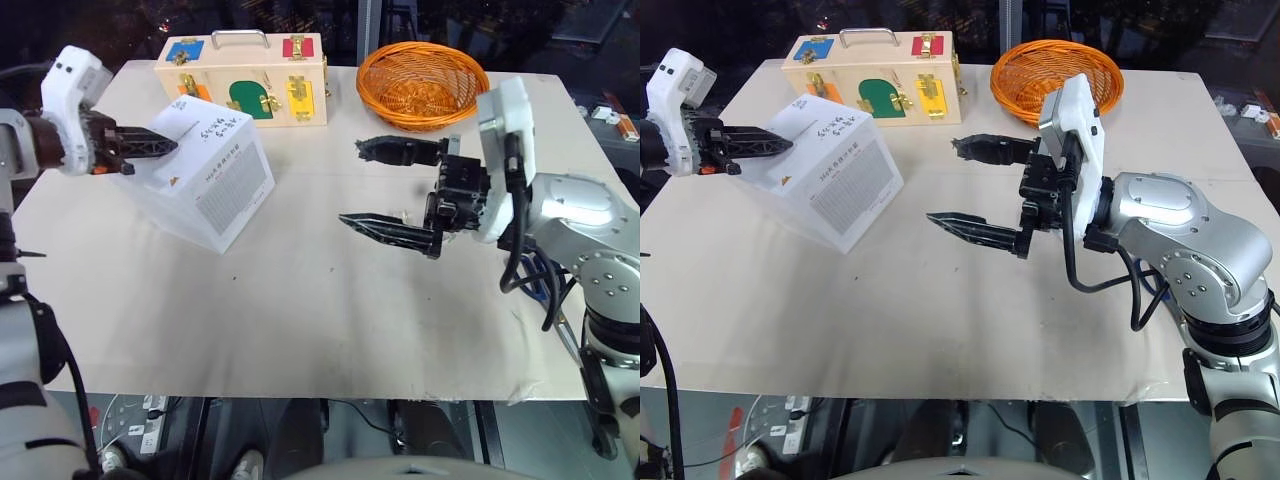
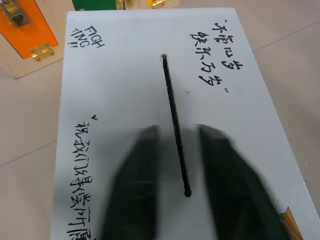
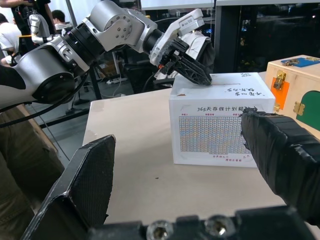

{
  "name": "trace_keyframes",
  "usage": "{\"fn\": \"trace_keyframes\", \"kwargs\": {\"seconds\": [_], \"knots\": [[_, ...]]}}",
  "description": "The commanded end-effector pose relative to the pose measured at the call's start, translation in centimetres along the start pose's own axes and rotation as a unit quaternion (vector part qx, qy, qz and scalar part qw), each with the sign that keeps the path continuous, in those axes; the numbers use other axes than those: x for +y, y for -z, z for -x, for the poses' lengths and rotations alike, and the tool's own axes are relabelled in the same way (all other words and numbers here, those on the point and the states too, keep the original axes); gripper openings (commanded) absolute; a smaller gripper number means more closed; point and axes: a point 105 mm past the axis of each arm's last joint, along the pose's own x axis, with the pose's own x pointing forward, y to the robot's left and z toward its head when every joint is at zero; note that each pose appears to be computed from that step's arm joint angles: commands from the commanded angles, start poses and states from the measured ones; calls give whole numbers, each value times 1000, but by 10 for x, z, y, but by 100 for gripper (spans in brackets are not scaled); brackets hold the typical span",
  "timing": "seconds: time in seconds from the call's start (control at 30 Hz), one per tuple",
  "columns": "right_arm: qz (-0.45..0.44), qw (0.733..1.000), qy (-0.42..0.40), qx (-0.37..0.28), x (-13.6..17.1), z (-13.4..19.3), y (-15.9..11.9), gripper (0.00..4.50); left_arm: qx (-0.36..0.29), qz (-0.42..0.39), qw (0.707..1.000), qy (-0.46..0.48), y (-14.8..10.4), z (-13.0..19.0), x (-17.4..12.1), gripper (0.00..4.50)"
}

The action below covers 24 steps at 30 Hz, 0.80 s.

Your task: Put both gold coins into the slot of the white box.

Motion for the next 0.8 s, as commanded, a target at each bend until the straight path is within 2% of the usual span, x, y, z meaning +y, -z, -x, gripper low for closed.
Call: {"fn": "trace_keyframes", "kwargs": {"seconds": [0.03,0.07,0.1,0.17,0.23,0.27,0.37,0.4,0.5,0.63,0.73,0.77,0.8], "knots": [[17,1000,1,-10,2,2,-8,450,-15,-9,1000,-26,-8,9,7,303],[16,1000,1,-10,2,2,-7,450,-25,-14,999,-26,-11,10,7,353],[15,1000,2,-10,2,2,-7,450,-32,-17,999,-26,-14,11,6,353],[6,1000,17,0,0,4,-1,450,-96,-25,995,17,-37,15,-10,353],[-5,997,64,40,-10,7,18,450,-148,-24,985,90,-54,22,-41,353],[-4,991,115,74,-21,13,35,450,-184,-35,970,154,-59,25,-68,353],[-21,962,228,152,-45,31,77,450,-228,-21,934,274,-60,37,-124,353],[-22,950,261,172,-51,39,88,450,-225,-15,927,299,-57,37,-139,353],[-74,912,345,210,-69,56,122,450,-188,-54,923,331,-26,29,-179,353],[-137,893,377,202,-78,55,140,450,-170,-76,933,309,-1,17,-197,353],[-136,883,394,216,-83,51,152,374,-170,-67,940,288,12,9,-201,360],[-136,881,398,216,-84,48,154,336,-166,-64,945,275,17,7,-200,360],[-138,880,402,214,-84,45,154,336,-164,-64,947,267,21,6,-199,360]]}}
